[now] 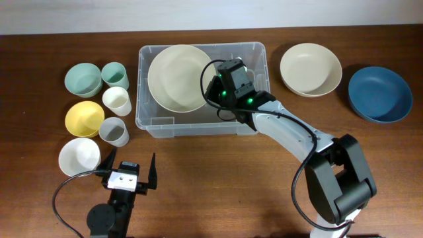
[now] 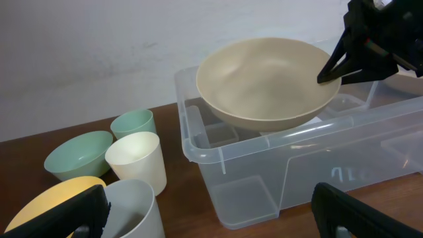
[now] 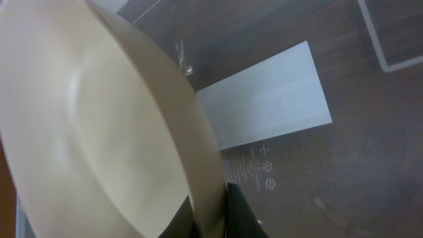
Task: Pack container
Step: 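Lift the cream bowl and carry it left over the clear bin, then lower the cream bowl into the bin, open the right gripper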
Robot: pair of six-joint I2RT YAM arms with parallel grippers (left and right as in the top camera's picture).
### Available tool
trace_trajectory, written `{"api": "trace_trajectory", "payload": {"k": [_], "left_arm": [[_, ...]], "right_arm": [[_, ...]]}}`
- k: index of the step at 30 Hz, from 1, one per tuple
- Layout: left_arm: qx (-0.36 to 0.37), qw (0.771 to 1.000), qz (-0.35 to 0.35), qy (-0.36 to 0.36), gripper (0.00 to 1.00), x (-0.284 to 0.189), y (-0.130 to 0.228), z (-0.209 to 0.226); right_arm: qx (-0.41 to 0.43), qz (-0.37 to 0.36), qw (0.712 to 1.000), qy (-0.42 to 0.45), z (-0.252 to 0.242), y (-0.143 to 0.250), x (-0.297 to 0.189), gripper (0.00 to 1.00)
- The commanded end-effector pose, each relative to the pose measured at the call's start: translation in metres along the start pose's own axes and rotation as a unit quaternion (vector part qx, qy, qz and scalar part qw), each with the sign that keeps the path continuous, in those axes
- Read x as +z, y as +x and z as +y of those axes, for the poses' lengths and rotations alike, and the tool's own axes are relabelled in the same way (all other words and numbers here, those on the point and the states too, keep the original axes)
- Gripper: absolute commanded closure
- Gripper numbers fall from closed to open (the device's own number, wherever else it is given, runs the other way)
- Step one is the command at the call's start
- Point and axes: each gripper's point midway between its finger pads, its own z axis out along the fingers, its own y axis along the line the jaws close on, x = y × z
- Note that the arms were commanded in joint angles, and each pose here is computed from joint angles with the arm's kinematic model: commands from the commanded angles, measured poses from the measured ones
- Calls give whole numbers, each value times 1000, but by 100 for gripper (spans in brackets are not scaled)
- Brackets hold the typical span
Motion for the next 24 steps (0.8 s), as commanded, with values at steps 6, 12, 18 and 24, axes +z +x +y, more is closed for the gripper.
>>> {"api": "trace_trajectory", "payload": {"k": [6, 12, 18, 24], "left_arm": [[4, 1000, 0, -5, 0, 0, 1, 2], [4, 1000, 0, -5, 0, 0, 1, 2], [4, 1000, 0, -5, 0, 0, 1, 2], [4, 1000, 0, -5, 0, 0, 1, 2]], "right_arm": [[18, 1, 1000, -5, 3, 3, 15, 92], [22, 5, 1000, -6, 2, 6, 20, 92], [23, 14, 1000, -11, 3, 9, 21, 91], [31, 20, 999, -13, 3, 11, 21, 88]]}}
